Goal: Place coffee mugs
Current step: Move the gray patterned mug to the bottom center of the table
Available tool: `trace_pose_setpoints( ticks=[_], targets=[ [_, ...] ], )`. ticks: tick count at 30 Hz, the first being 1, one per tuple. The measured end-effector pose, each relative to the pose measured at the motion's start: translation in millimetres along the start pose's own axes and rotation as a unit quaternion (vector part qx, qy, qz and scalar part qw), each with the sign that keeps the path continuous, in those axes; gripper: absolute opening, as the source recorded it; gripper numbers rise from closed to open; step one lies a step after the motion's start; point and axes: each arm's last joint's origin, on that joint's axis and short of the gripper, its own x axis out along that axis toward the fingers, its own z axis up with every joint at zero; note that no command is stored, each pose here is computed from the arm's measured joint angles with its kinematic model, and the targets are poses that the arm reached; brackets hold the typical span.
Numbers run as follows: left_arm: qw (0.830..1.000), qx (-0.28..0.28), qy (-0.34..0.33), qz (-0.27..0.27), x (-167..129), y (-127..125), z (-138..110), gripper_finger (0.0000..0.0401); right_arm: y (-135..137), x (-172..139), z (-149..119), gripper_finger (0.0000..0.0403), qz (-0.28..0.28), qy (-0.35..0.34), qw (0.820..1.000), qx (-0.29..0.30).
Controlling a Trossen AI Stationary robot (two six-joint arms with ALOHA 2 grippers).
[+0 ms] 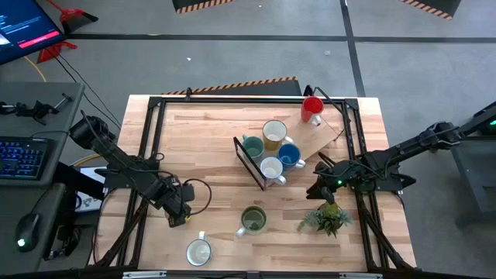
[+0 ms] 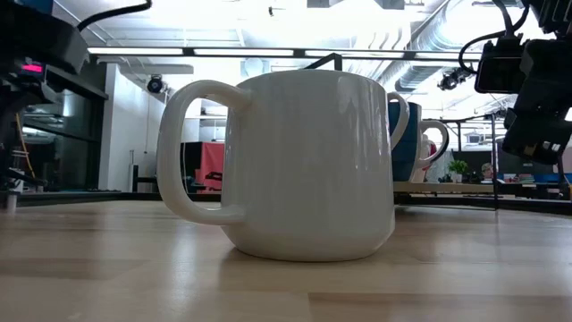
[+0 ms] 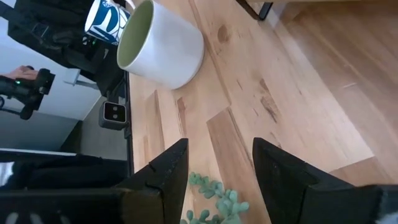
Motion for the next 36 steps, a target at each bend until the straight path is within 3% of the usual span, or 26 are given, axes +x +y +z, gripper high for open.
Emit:
trace_pose_setpoints(
  ticks=[7,14,24,36],
  targets=[
    [0.999,0.028,0.018,-0.018,0.3,2.3,4.4,0.0132,0.2,0.0,-0.5,0.0161,0.005,0.008,1.0,0.008],
    [0.999,0.004,0.028,-0.022,0.9,5.8,7.9,0.0017,0.3,0.0,-0.5,0.0161,0.005,0.009,1.0,0.006],
    [0.998,-0.057,0.007,-0.009,0.3,16.8,20.7,0.0008,-0.3,0.0,-0.9,0.0161,0.003,0.01,1.0,0.006],
    [0.996,-0.075,-0.026,-0.029,-2.8,44.0,50.6,0.0008,-1.8,0.0,-1.7,0.0161,-0.007,0.012,1.0,0.006]
  ],
)
